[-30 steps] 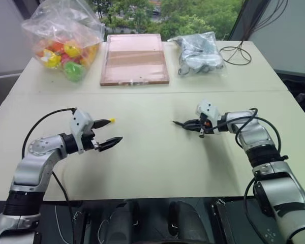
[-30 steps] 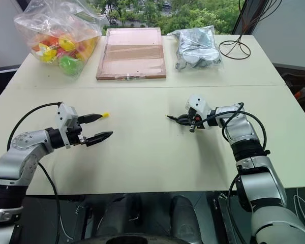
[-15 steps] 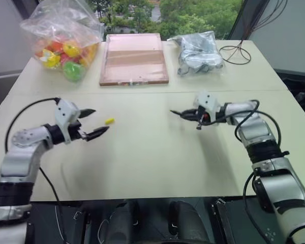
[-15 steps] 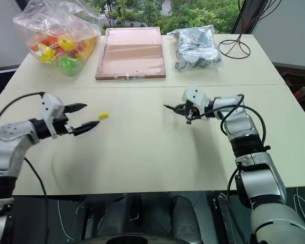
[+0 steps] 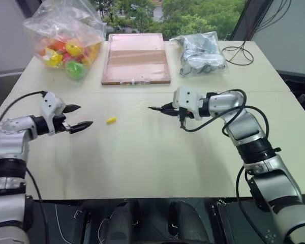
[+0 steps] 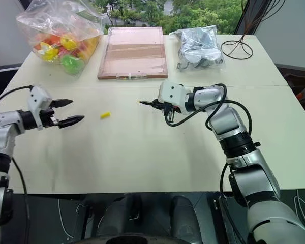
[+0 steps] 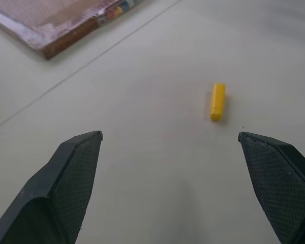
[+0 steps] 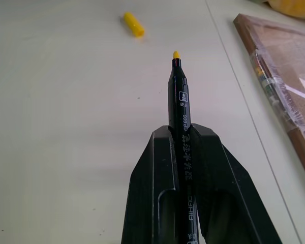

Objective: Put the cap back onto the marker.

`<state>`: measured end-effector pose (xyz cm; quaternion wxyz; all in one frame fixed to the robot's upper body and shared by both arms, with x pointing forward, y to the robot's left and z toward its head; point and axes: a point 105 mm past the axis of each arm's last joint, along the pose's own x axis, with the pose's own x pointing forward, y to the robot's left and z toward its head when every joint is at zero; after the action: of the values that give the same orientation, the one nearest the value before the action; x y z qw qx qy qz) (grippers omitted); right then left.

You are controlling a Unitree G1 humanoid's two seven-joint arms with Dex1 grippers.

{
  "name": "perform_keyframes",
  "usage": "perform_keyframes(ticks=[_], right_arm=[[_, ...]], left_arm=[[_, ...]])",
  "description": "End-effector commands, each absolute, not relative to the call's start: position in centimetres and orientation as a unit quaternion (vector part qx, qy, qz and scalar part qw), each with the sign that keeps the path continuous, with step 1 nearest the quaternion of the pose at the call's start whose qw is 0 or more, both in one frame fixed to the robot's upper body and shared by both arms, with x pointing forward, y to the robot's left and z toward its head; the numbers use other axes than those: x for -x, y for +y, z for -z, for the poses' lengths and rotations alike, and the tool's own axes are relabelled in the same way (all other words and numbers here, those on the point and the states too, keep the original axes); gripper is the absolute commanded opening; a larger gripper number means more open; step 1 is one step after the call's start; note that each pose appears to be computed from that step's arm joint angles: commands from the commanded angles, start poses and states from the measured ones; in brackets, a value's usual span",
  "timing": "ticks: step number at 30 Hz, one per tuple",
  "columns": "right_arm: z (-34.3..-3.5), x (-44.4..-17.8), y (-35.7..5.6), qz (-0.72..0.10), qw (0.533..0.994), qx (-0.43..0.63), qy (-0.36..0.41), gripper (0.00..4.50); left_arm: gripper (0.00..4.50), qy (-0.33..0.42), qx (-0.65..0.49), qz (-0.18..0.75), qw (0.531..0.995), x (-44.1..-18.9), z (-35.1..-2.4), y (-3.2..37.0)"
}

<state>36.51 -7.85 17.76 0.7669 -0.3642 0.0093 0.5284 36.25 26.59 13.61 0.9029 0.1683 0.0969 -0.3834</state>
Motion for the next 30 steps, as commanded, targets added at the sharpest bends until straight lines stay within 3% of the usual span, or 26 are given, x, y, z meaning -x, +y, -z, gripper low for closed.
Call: perform_keyframes(ticks=[1, 10, 19, 23, 28, 29, 30], right_arm=[[-19.0, -36.0, -7.6, -0.526, 0.764, 0.374, -0.015, 0.03], [-18.9, -35.5, -8.3, -0.512, 0.773, 0.373, -0.008, 0.03], [-18.9, -35.2, -8.9, -0.497, 0.786, 0.368, -0.006, 0.03], [-18.9, -35.2, -9.1, -0.493, 0.789, 0.367, -0.005, 0.00], [-19.0, -35.2, -9.3, -0.490, 0.791, 0.367, -0.005, 0.00], [-19.0, -35.3, -9.3, -0.489, 0.791, 0.367, -0.005, 0.00], [-19.0, -35.3, -9.4, -0.488, 0.792, 0.367, -0.005, 0.00]], left_arm=[[4.50, 0.087, -0.184, 0.406, 0.891, -37.1, -13.8, 25.3], [4.50, 0.101, -0.179, 0.445, 0.872, -39.1, -12.0, 21.6], [4.50, 0.122, -0.168, 0.452, 0.868, -39.5, -10.4, 20.3], [3.22, 0.124, -0.159, 0.457, 0.866, -39.4, -10.3, 20.2], [0.39, 0.135, -0.163, 0.459, 0.863, -39.0, -9.9, 20.7], [0.05, 0.137, -0.164, 0.460, 0.862, -38.9, -9.9, 20.9], [0.05, 0.141, -0.166, 0.461, 0.860, -38.8, -9.9, 21.2]])
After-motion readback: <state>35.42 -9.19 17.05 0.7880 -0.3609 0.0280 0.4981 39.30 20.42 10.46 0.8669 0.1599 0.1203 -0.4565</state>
